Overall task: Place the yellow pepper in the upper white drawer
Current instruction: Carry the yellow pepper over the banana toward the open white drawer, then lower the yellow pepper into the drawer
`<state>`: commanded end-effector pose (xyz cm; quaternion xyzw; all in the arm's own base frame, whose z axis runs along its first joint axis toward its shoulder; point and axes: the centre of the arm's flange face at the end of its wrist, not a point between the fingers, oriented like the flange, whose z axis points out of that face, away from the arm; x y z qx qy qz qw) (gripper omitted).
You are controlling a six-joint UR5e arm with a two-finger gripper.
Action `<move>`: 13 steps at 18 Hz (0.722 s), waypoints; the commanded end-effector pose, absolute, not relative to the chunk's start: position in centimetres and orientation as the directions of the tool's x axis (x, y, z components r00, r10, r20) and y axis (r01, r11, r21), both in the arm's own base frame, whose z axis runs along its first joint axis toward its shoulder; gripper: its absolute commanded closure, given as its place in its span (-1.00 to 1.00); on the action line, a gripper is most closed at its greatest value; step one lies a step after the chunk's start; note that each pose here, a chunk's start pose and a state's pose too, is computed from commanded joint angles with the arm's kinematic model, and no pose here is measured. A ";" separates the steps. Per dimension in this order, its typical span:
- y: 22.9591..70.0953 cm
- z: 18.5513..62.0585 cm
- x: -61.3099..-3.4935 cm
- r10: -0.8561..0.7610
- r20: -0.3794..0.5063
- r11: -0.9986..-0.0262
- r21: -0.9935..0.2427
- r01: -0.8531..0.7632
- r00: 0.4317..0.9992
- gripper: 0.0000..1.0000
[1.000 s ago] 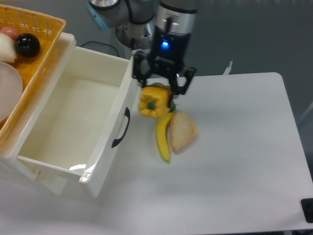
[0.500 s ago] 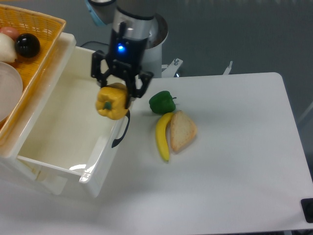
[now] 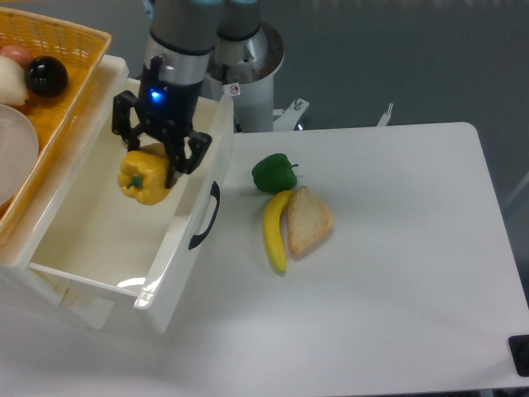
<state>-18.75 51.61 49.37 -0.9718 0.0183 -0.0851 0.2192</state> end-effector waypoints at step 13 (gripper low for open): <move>54.6 43.7 -17.7 -0.077 0.157 -0.953 -0.303 -0.026 0.985 0.33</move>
